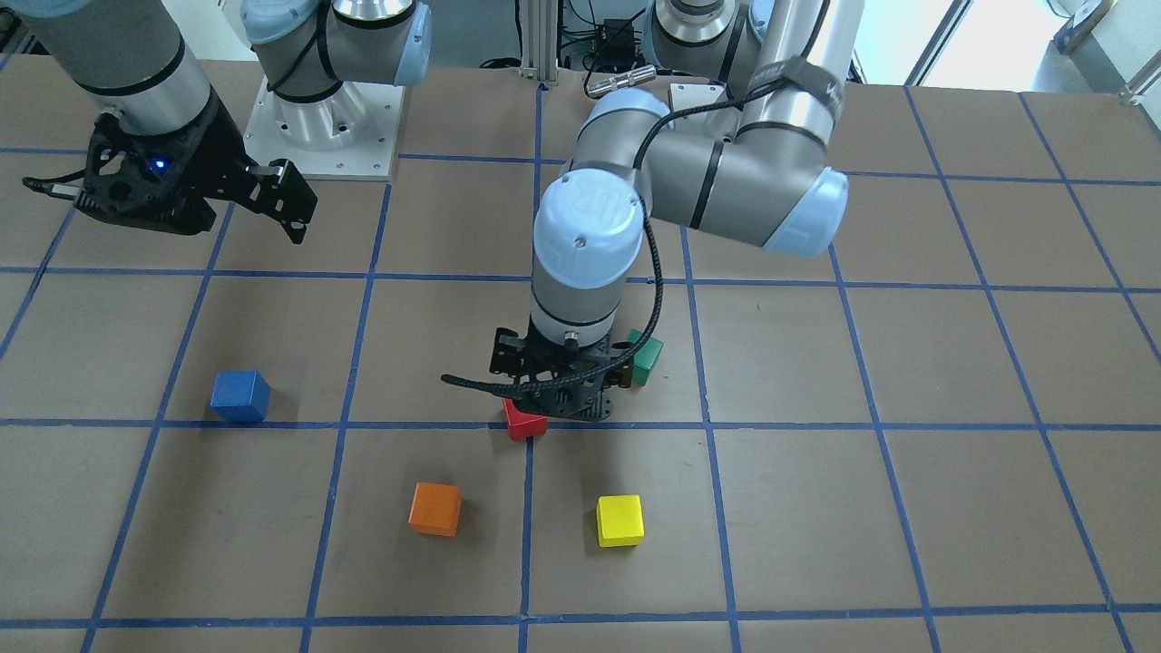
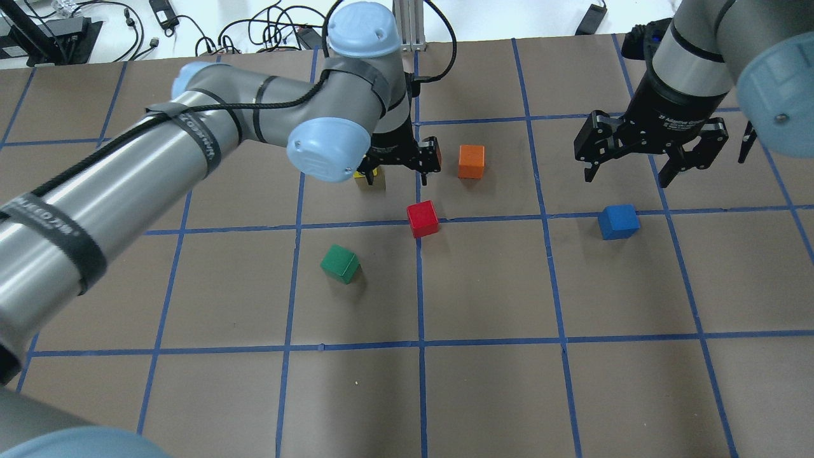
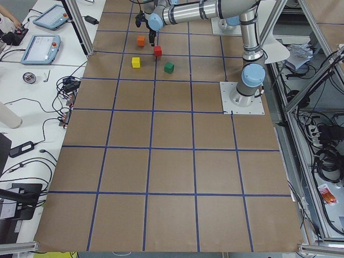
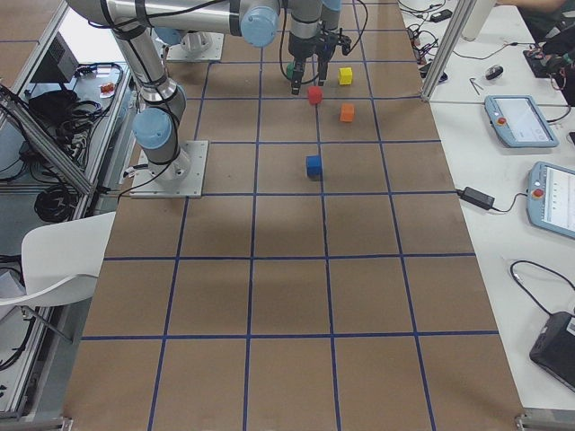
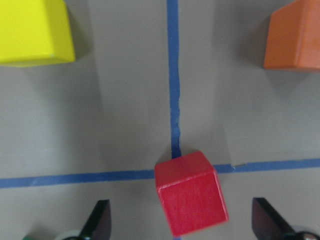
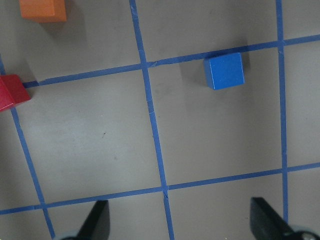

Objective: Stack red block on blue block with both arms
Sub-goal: 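Release the red cube and raise the left gripper while the right gripper approaches, then lower the right gripper onto the red cube and grasp it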

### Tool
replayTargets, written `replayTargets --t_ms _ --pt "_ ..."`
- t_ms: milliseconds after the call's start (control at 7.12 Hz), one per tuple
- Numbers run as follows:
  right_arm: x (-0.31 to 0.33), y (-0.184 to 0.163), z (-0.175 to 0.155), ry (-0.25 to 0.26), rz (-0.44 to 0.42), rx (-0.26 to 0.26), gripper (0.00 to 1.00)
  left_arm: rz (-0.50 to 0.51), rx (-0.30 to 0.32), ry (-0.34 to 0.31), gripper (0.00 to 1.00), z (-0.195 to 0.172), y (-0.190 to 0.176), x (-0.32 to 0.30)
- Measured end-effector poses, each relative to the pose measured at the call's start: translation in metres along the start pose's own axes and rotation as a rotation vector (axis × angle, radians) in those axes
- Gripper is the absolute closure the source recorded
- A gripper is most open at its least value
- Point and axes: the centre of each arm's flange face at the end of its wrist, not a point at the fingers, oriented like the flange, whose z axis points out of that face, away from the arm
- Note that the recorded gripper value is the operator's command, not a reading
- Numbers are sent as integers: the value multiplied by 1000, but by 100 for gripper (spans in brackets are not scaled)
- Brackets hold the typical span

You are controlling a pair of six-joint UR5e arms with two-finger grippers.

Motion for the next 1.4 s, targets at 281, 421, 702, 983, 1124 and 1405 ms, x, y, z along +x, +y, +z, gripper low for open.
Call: replayTargets --t_ms 281,421,702,983,1124,1405 --pt "-10 -21 18 -4 0 -7 0 84 -32 -7 0 -84 23 -94" --pt "-20 -27 22 -5 -14 15 0 109 -38 -5 0 -121 44 -131" --pt "-55 -35 38 -4 -74 50 0 117 17 -27 0 -181 86 -153" --pt "-105 -41 60 -8 -158 105 0 124 59 -38 0 -199 99 -150" --pt "-129 -41 74 -10 -182 113 0 120 66 -39 0 -202 101 -150" --pt "-173 -41 108 -14 -182 118 0 4 63 -43 0 -202 101 -156"
